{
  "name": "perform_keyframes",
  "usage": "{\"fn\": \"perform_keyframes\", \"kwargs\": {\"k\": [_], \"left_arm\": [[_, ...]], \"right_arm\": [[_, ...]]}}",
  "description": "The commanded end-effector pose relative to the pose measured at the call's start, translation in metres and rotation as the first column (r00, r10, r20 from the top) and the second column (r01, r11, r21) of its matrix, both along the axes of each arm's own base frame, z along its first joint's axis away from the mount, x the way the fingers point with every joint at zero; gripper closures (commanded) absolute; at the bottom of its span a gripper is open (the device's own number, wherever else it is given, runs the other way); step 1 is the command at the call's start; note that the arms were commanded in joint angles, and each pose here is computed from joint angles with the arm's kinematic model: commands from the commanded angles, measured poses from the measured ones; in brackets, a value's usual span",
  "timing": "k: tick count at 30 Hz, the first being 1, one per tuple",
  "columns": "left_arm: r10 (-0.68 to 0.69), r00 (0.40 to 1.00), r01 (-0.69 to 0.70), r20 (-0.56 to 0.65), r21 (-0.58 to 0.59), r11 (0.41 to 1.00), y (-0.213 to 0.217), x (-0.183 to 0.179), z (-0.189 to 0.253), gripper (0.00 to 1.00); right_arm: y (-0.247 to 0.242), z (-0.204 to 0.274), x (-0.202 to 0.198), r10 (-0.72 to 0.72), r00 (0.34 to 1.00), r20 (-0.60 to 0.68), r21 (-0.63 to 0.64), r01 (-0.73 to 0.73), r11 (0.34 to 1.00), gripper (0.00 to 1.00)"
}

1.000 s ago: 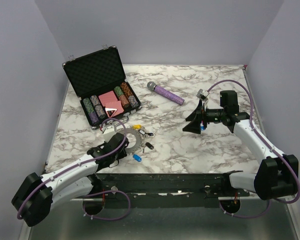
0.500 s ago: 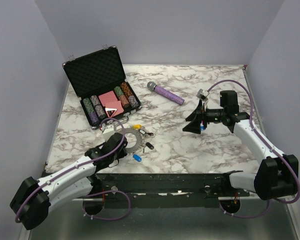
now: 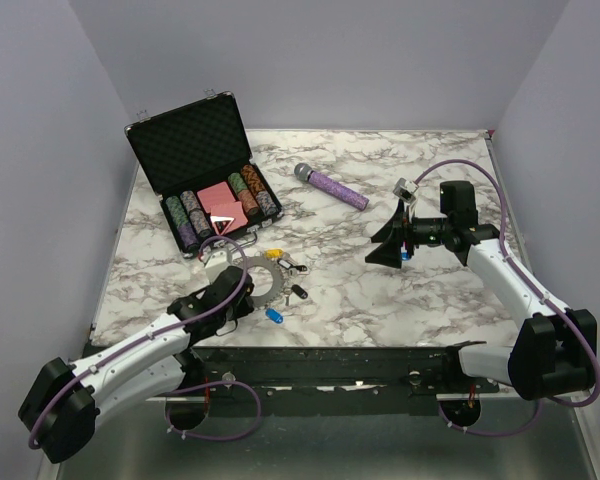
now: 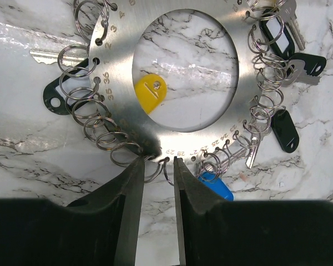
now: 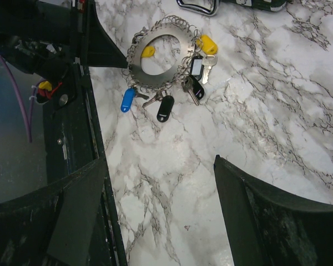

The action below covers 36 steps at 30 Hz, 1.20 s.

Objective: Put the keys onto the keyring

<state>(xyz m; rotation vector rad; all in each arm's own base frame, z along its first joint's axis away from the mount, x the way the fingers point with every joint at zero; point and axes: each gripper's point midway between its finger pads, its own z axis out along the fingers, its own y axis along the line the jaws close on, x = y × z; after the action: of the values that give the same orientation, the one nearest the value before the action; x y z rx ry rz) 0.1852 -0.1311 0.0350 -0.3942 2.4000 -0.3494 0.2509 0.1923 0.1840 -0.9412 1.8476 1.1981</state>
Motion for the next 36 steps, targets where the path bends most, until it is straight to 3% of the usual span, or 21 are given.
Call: {"fn": "perform_keyframes", "kwargs": {"k": [1,16,36], "left_arm": [[0.025,1.0,-0.025,-0.014,0.0,1.0,0.009,-0.008,-0.004,0.64],[0.036,0.999,-0.036,-0.025,-0.038,0.999,0.01,-0.016,-0.015,0.62],[0.045,0.998,-0.047,-0.033,-0.076,0.996,0.004,-0.015,-0.018,0.71]], "right_arm": [[0.001,0.007,-0.003,0.024,1.0,0.009,0.017,-0.024,1.0,0.13],[0.001,0.006,-0.004,0.029,1.0,0.008,0.019,-0.029,0.999,0.13],[0.001,0.007,-0.004,0.029,1.0,0.008,0.019,-0.029,0.999,0.13]]}}
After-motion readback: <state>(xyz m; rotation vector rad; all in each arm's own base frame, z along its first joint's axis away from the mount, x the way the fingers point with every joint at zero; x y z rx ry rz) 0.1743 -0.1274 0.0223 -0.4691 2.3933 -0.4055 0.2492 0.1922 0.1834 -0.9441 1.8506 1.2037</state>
